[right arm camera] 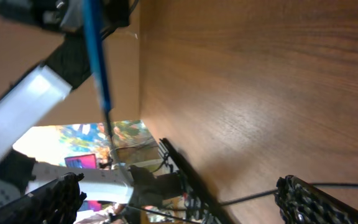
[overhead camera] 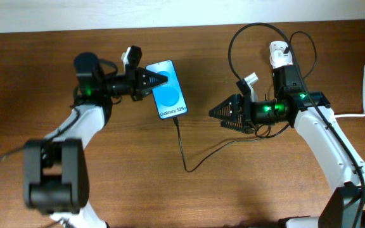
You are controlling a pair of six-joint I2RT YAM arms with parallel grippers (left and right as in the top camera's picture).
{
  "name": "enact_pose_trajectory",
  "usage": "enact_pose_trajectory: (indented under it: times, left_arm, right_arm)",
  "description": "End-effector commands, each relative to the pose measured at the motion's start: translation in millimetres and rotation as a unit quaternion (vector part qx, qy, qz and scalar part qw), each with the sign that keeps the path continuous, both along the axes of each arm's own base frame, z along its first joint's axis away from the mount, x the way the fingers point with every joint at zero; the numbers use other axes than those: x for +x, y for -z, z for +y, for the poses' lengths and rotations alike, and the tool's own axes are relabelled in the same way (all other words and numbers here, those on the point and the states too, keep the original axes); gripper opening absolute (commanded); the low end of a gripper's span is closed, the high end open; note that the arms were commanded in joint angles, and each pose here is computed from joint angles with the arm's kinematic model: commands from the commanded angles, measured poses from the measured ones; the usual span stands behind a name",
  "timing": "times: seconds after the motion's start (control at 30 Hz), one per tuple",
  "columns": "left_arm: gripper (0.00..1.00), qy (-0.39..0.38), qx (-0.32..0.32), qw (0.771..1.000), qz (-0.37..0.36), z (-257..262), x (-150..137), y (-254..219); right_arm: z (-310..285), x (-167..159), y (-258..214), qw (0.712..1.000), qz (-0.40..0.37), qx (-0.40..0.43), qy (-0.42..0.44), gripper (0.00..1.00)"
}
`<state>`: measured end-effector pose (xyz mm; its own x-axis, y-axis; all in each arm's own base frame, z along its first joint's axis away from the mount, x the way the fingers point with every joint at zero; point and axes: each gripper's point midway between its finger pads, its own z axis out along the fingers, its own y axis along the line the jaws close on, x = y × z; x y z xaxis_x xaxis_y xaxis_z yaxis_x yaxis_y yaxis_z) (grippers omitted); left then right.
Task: Plug charger to phone and switch on socket
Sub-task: 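Carry the phone with the left gripper and lower it onto the table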
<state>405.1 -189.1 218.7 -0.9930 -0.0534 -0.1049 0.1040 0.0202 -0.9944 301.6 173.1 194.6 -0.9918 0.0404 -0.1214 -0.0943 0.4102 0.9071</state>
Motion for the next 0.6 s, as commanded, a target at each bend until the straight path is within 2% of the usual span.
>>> enact_pose_trajectory:
  times: [0.0,0.2,0.57]
  left_arm:
    - [0.0,0.051,-0.008,0.999,-0.011,-0.5,-0.9,32.1]
    - [0.0,0.052,-0.008,0.999,-0.003,-1.2,4.4,73.8]
    - [0.0,0.01,0.005,0.999,0.035,-3.8,18.4,71.8]
  right_arm:
    - [-3.5,4.3,-4.3,0.999,-0.045,-0.012,-0.009,0.98]
    - [-3.9,3.0,-3.3,0.998,-0.062,-0.016,-0.018,0.98]
    - [-5.6,3.8,0.1,0.998,-0.06,-0.027,-0.015,0.98]
